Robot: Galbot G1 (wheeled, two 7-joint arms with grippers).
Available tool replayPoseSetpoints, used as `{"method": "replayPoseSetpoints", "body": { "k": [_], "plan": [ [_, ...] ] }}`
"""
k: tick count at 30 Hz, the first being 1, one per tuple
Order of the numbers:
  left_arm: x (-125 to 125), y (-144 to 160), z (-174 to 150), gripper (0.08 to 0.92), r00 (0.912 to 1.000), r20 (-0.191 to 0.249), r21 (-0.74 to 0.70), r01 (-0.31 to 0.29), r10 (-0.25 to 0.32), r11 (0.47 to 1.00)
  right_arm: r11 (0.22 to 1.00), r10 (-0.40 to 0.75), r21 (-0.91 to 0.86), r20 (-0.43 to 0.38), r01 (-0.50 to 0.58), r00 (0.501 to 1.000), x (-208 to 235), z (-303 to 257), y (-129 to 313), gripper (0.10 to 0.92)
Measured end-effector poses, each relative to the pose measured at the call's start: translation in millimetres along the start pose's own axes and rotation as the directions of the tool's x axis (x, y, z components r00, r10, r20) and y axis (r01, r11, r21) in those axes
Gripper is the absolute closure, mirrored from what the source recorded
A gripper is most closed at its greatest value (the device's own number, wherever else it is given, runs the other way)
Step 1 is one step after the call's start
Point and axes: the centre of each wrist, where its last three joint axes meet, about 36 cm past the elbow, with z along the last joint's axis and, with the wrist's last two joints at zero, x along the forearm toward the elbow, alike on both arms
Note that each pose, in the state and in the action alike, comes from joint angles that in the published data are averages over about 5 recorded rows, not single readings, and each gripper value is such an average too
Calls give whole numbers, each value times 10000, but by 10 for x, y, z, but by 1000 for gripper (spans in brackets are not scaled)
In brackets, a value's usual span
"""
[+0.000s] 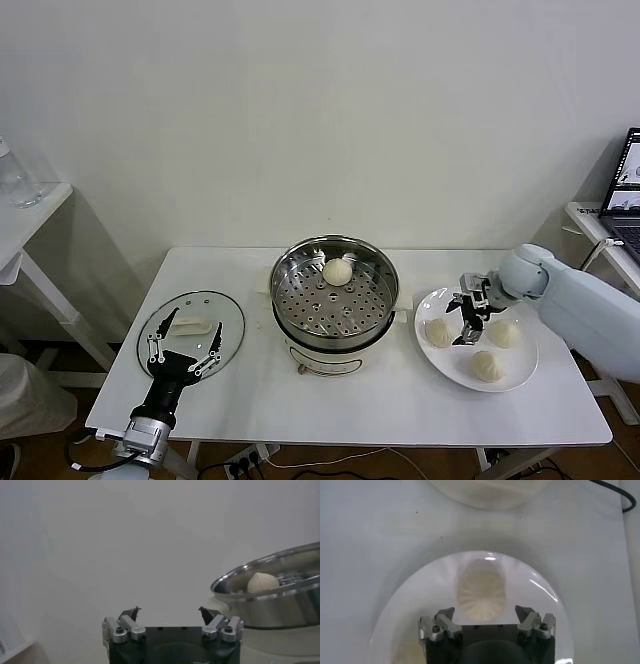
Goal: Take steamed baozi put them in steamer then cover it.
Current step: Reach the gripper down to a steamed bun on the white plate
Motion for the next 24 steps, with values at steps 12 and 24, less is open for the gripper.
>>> {"method": "replayPoseSetpoints", "body": {
  "k": [12, 24],
  "plan": [
    [-4, 10, 6, 177, 10000, -10, -15, 50, -50, 10000, 9999, -126, 2, 14, 126, 9999, -172, -83, 10, 206],
    [-8, -9, 23, 177, 10000, -45, 34, 45, -45, 10000, 9998, -164, -73, -19, 164, 9999, -178, -74, 9, 360]
  ]
}}
